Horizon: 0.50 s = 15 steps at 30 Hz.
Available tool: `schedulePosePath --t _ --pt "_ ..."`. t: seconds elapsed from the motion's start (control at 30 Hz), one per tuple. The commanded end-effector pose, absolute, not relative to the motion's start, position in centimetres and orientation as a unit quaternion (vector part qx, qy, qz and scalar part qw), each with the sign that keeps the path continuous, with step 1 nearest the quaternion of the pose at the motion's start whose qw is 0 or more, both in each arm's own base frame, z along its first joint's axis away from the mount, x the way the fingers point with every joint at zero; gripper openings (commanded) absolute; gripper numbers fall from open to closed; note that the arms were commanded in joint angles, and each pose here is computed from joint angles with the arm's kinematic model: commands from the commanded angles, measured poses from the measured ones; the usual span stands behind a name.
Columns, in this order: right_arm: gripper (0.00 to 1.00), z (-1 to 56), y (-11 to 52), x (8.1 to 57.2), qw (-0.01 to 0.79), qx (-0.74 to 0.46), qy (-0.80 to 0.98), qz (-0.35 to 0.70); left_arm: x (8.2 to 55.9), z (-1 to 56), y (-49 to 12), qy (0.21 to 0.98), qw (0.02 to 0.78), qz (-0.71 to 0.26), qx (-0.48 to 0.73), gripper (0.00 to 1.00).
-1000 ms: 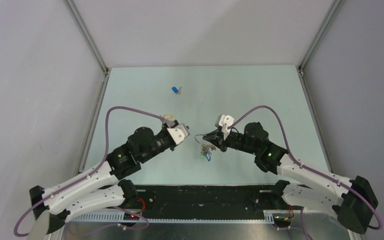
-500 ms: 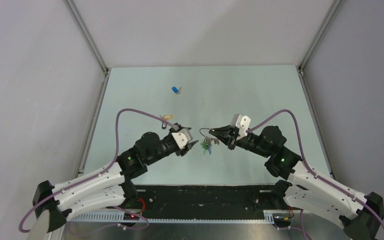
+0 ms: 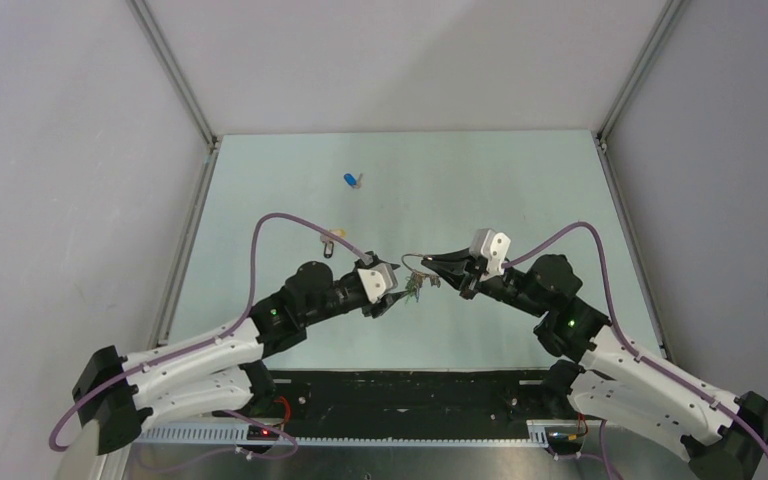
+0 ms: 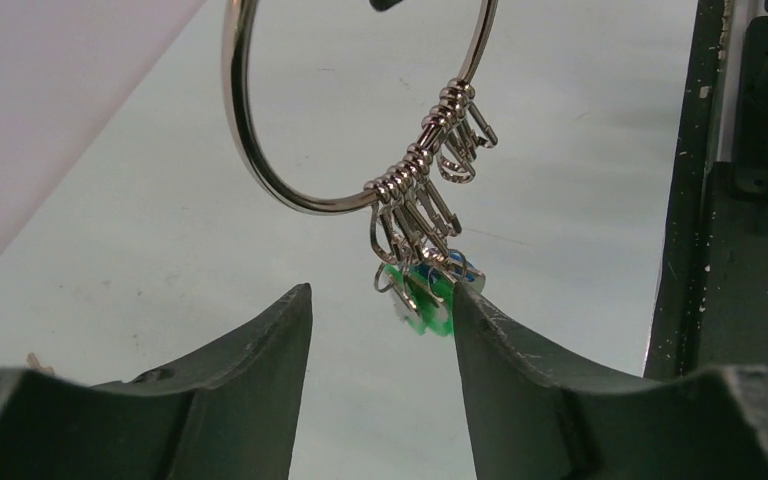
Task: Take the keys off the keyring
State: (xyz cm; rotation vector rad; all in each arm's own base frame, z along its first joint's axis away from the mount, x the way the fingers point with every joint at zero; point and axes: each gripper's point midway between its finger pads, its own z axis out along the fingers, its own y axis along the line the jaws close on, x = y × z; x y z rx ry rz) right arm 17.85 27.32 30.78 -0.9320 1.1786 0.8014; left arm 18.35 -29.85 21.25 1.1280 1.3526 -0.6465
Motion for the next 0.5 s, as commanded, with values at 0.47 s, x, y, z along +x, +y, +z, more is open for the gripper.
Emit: schedulePosePath --t 0.47 --pt "0.00 34.7 26.8 17.2 0.694 -0.398 0.477 0.365 20.3 22.3 -29.2 0.587 0.629 -0.247 0.447 0.47"
